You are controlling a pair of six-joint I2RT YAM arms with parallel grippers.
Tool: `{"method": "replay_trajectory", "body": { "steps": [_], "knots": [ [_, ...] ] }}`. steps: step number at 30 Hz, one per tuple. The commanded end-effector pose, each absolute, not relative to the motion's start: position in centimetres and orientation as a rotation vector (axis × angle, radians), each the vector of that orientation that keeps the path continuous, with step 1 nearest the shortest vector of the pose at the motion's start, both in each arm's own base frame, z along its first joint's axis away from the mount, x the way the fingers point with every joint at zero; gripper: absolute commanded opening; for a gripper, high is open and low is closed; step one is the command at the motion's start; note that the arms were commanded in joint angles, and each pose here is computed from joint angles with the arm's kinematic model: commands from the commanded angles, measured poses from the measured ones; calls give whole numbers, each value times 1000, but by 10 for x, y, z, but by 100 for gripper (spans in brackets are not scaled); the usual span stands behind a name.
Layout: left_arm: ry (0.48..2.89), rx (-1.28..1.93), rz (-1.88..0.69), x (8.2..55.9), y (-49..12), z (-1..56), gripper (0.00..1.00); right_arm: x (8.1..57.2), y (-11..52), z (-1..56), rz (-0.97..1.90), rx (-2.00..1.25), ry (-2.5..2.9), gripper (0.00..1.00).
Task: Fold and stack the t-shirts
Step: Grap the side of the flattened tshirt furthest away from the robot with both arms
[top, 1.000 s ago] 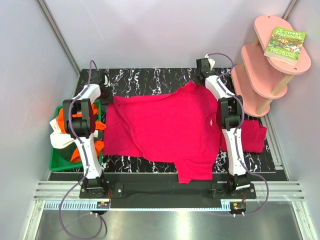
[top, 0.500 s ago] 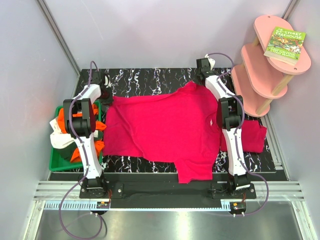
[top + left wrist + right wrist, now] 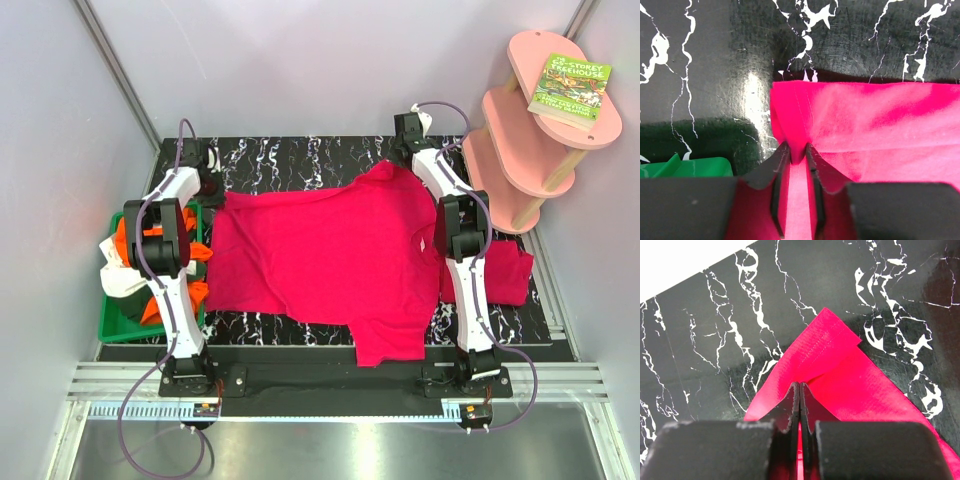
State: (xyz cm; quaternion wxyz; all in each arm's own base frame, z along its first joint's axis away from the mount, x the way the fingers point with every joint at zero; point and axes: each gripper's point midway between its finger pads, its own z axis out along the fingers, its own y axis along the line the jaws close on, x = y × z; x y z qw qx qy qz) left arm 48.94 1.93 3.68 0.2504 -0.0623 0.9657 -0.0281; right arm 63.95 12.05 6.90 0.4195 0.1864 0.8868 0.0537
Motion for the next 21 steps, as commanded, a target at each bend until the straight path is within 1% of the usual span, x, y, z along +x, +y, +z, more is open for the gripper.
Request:
{"method": "replay_trajectory", "body": {
  "steps": [1, 10, 11, 14, 15, 16, 21],
  "knots": [
    [2564, -151, -58, 495, 24, 64, 24, 646, 120, 122, 153, 459, 2118, 0],
    [2569, -152, -58, 495, 24, 61, 25, 645, 119, 123, 146, 458, 2119, 0],
    [2569, -154, -58, 496, 24, 61, 21, 644, 120, 122, 146, 456, 2120, 0],
    [2561, -157, -59, 496, 24, 65, 13, 644, 121, 122, 149, 457, 2121, 0],
    [2555, -160, -61, 497, 24, 67, 4, 644, 120, 122, 146, 456, 2122, 0],
    [2553, -156, -59, 498, 24, 67, 0, 644, 120, 122, 146, 456, 2121, 0],
    [2514, -147, -63, 502, 24, 83, 0, 644, 116, 130, 125, 456, 2105, 0]
  ]
}}
